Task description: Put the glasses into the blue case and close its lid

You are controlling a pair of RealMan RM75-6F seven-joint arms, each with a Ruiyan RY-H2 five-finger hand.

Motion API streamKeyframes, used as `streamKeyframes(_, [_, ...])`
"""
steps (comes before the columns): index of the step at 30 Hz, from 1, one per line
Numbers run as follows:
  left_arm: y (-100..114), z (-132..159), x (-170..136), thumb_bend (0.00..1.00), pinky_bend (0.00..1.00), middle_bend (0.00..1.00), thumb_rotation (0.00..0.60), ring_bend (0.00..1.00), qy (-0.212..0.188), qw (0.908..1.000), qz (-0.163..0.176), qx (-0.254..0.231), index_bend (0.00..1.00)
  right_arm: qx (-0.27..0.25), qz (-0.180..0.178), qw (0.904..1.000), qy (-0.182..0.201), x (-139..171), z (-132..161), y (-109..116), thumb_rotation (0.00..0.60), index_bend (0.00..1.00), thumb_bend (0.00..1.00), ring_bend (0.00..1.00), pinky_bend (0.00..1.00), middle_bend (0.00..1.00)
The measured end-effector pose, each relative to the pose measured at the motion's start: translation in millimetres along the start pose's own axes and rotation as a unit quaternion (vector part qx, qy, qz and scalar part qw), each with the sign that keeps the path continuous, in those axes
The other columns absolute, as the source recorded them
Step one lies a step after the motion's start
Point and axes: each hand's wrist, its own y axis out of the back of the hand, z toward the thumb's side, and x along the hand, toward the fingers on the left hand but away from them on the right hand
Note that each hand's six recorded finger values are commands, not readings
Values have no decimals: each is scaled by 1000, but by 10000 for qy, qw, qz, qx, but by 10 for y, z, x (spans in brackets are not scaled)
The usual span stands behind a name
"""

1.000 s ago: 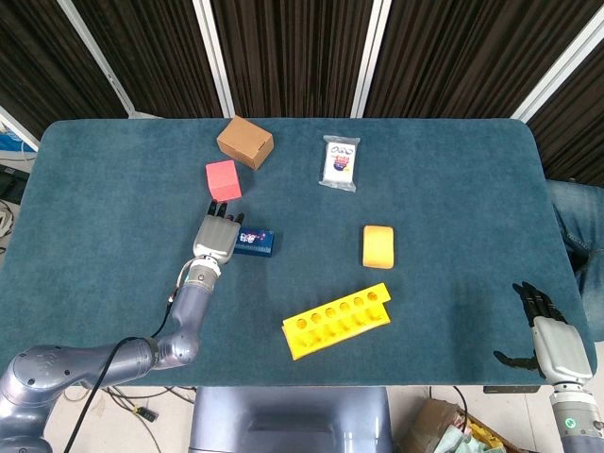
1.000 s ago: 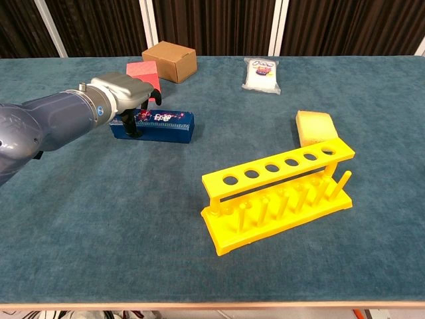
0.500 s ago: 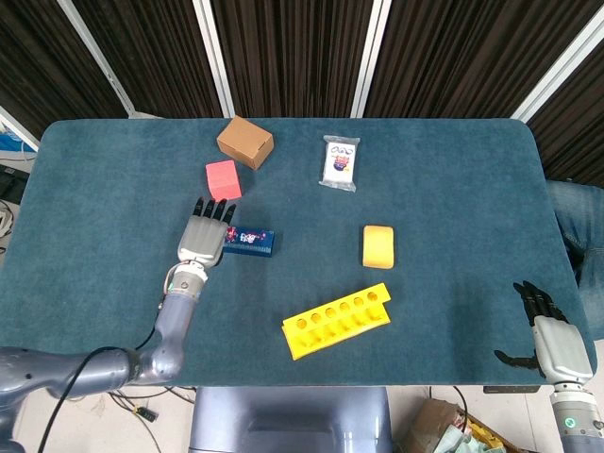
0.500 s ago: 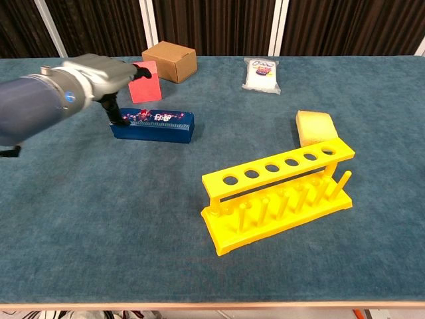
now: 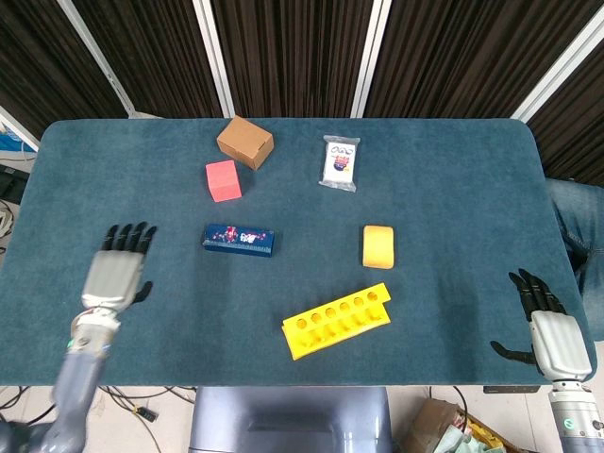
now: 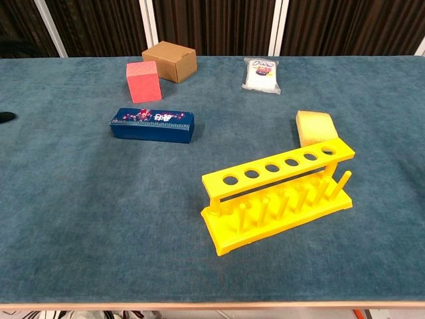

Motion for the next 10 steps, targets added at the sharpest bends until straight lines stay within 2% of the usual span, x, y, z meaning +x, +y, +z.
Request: streamKeyframes(10, [179, -379, -625, 272, 3, 31, 600, 0, -32, 9983, 411, -415, 23, -27, -278, 9984, 501, 30, 87, 35, 600, 0, 0, 0, 176, 0])
